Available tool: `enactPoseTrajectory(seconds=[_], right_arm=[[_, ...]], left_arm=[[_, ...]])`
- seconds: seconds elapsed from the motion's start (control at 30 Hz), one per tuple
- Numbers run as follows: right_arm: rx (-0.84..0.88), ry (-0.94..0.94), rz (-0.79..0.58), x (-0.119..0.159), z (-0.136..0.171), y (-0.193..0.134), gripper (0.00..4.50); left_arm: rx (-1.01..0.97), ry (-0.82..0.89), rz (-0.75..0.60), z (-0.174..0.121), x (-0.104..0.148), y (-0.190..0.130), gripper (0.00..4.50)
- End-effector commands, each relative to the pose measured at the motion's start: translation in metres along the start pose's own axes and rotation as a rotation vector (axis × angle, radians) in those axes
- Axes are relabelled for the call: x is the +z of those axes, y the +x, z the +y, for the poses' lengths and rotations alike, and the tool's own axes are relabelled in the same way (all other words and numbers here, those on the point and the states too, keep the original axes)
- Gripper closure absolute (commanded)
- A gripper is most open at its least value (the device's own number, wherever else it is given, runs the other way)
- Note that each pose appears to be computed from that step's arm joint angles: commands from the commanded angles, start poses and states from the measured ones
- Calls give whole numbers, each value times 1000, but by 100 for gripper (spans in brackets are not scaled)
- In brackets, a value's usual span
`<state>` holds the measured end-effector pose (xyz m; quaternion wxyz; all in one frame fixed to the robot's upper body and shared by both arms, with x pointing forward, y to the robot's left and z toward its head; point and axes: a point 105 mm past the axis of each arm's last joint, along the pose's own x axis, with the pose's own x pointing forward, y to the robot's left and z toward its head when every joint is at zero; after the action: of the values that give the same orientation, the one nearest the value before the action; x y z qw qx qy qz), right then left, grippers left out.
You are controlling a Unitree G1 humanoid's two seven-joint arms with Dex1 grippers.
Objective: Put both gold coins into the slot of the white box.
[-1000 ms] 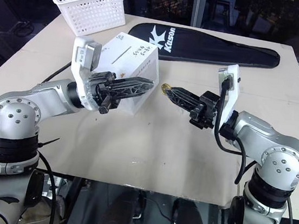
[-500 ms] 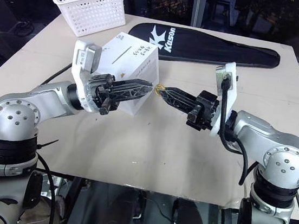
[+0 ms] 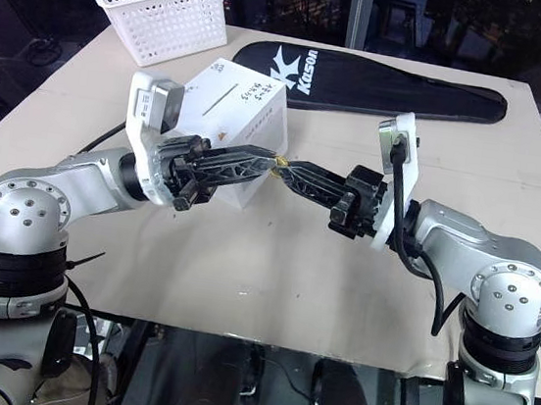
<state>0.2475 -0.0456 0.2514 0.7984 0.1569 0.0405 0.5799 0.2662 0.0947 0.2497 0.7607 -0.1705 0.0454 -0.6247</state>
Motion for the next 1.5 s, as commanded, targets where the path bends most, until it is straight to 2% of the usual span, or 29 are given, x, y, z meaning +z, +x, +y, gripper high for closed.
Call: enactPoseTrajectory(seconds=[0.03, 0.07, 0.1, 0.13, 0.17, 0.67, 0.73, 0.8, 1.0, 1.03, 1.2, 1.37, 1.5], right_arm=[[52, -18, -38, 8, 12, 0, 450], [55, -17, -38, 8, 13, 0, 450], [58, -16, -39, 8, 14, 0, 450], [63, -15, -40, 8, 14, 0, 450], [68, -14, -41, 8, 15, 0, 450], [105, -9, -32, 5, 22, 5, 450], [117, -9, -31, 5, 23, 4, 388], [122, -14, -22, 4, 24, 3, 306], [25, -59, -3, 4, 10, -5, 25], [13, -79, 5, 4, 9, -7, 11], [-63, -274, 38, 8, 2, -17, 11], [-143, -549, 93, 20, -6, -35, 11], [-182, -723, 81, 38, -6, -48, 11]], left_arm=[[-44, 35, 13, -13, 1, 1, 332], [-44, 35, 15, -13, 0, 1, 332], [-45, 35, 17, -14, -1, 1, 384], [-48, 35, 20, -14, -2, 1, 390], [-50, 35, 22, -15, -3, 1, 421], [-108, -8, 46, -21, -11, -3, 421], [-108, -7, 43, -21, -10, -3, 450], [-105, -6, 38, -20, -9, -4, 450], [-30, 11, -18, -12, 4, -10, 450], [-14, 18, -26, -10, 6, -11, 450], [105, 93, -83, -2, 25, -18, 450], [432, 282, -193, 29, 72, -30, 450], [723, 347, -186, 62, 94, -39, 450]])
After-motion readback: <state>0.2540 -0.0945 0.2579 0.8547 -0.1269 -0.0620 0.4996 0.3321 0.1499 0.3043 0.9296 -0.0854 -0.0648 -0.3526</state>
